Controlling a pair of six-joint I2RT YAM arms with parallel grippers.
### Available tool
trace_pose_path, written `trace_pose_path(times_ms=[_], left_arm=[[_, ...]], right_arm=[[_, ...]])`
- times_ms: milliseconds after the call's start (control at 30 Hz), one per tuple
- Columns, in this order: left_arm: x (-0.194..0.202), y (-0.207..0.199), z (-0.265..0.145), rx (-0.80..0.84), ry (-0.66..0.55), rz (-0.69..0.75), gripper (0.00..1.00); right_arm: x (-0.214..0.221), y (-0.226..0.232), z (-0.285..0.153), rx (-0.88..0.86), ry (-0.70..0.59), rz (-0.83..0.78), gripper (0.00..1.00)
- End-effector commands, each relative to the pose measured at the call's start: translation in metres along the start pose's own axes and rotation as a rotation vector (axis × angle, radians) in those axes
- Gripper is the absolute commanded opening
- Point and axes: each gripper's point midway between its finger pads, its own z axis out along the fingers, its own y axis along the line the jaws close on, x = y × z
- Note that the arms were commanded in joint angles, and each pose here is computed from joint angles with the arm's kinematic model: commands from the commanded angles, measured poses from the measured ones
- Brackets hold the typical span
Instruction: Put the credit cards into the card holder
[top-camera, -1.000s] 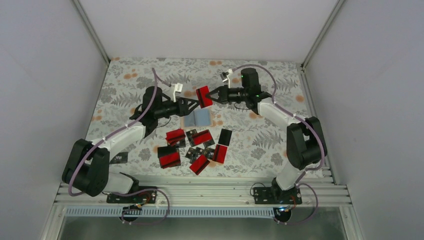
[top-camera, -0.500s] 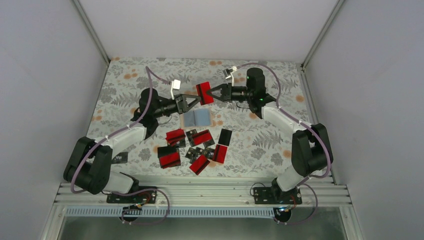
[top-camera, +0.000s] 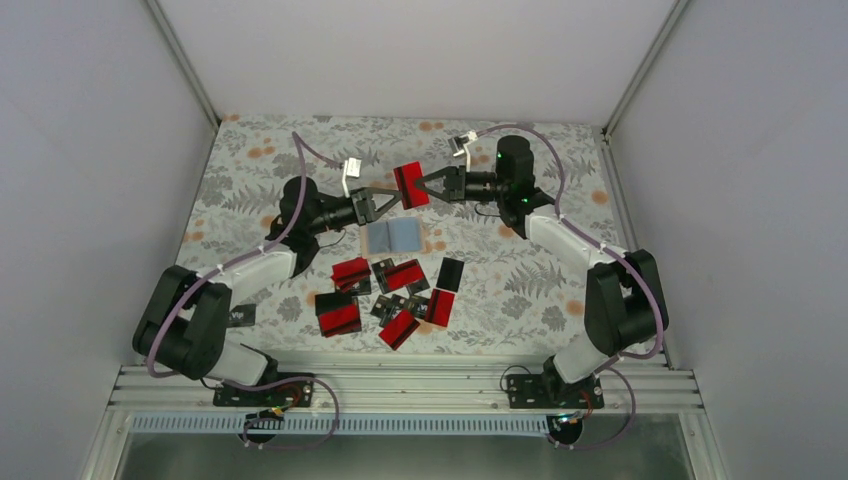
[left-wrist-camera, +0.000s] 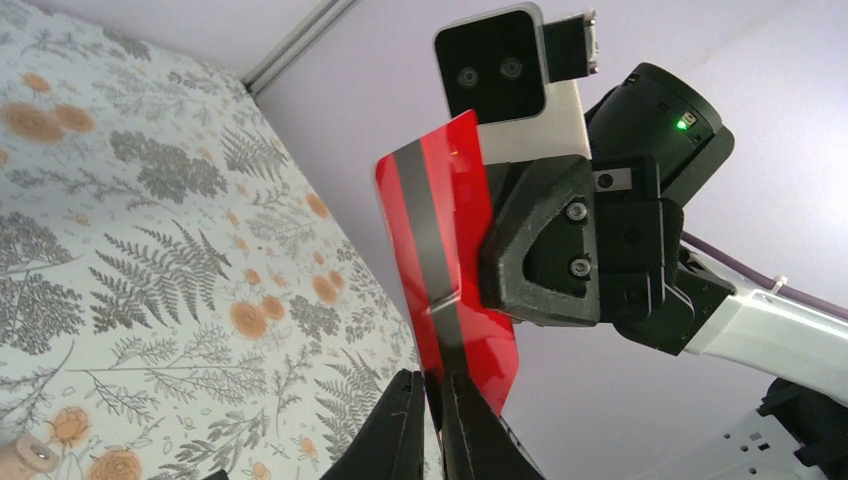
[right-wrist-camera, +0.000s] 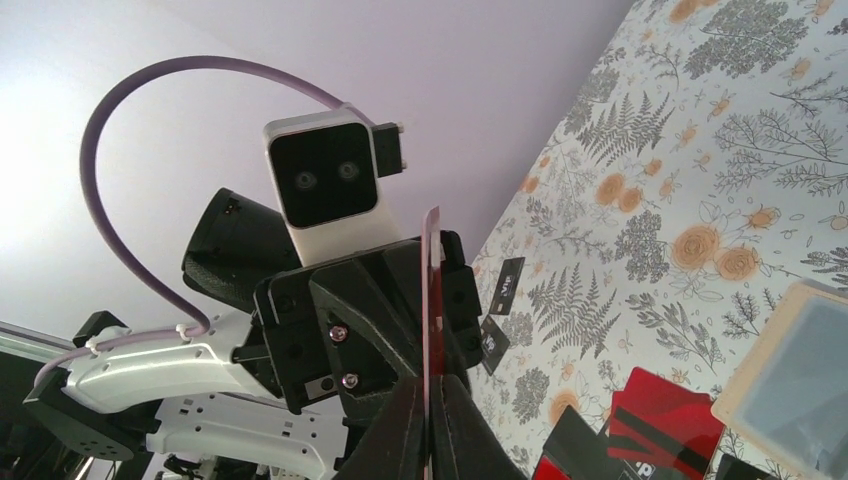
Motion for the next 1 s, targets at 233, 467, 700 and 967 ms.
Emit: trace_pose_path(times_ms=[233, 467, 700, 967], left_arm=[[-0.007, -0.010, 0.004, 0.062, -0.011, 0.036, 0.13], [-0.008, -0.011, 0.007, 0.073, -0.009, 0.033, 0.11], [-0.005, 0.002, 0.007, 0.024, -0.004, 0.003, 0.02], [0.024, 0.058, -0.012, -0.252, 0.029, -0.013, 0.02]], right_arm=[[0.008, 0.008, 0.001, -0.037, 0.034, -0.027, 0.04], [0.010, 0.007, 0.003, -0.039, 0.041, -0.026, 0.04], [0.009, -0.010, 0.003, 0.042, 0.034, -0.013, 0.13], [0.014, -0.082, -0.025, 0.330, -0.013, 0.062, 0.48]])
